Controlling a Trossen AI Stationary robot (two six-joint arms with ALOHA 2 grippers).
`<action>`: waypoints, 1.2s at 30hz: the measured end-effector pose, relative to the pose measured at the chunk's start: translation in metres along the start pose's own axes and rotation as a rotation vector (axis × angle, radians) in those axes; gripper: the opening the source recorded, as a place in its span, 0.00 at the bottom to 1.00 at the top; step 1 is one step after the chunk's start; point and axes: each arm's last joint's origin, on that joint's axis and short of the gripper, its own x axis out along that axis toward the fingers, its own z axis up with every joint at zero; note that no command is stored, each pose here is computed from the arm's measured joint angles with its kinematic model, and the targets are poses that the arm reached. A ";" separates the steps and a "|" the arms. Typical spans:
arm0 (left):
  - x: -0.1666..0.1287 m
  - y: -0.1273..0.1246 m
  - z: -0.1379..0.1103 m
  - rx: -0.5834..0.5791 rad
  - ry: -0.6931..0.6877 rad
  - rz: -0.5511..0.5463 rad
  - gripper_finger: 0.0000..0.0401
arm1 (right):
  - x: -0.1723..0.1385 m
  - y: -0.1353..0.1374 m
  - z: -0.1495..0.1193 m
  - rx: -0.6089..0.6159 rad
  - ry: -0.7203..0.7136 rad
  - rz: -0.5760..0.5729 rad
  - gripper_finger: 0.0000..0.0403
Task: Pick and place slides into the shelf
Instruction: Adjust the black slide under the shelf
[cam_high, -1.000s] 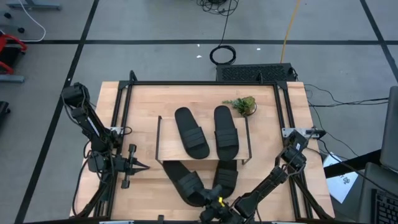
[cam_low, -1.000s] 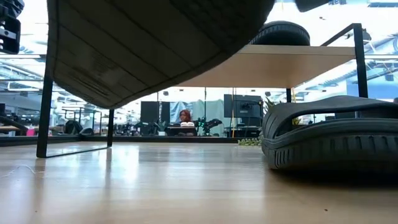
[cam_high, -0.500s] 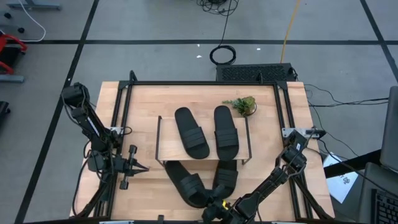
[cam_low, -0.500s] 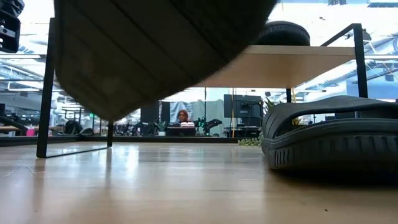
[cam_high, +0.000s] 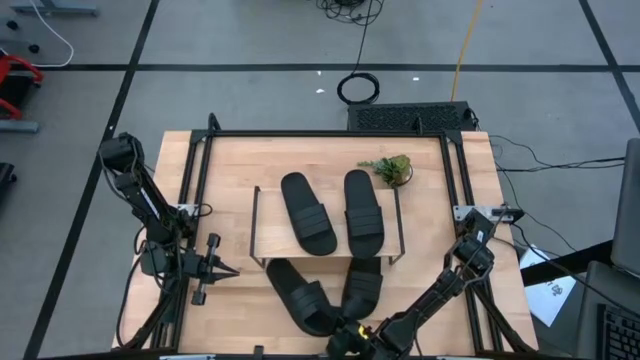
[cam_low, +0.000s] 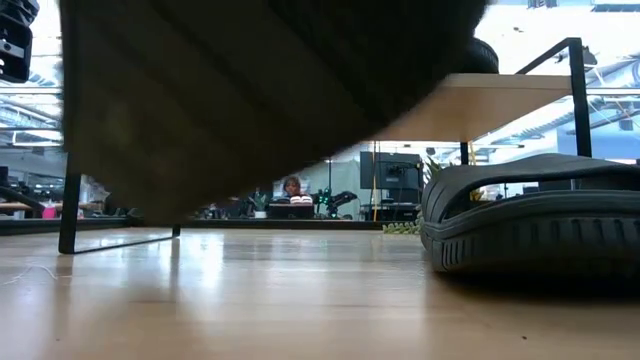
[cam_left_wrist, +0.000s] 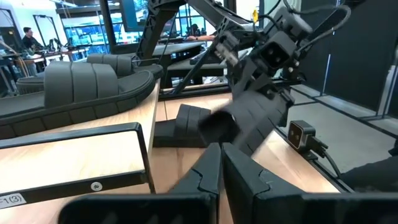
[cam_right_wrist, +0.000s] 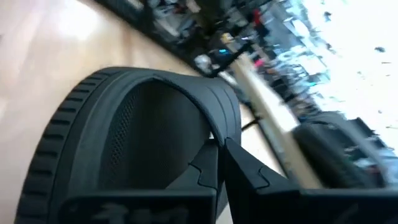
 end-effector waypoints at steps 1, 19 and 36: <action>0.000 0.000 0.000 0.001 0.000 0.000 0.05 | 0.002 0.000 -0.003 0.008 0.013 0.024 0.00; 0.000 0.000 0.000 0.001 0.001 -0.002 0.05 | 0.015 -0.003 -0.022 0.031 0.111 0.068 0.00; -0.001 -0.006 0.000 -0.177 0.021 -0.192 0.05 | 0.026 0.001 -0.021 0.122 0.184 0.370 0.17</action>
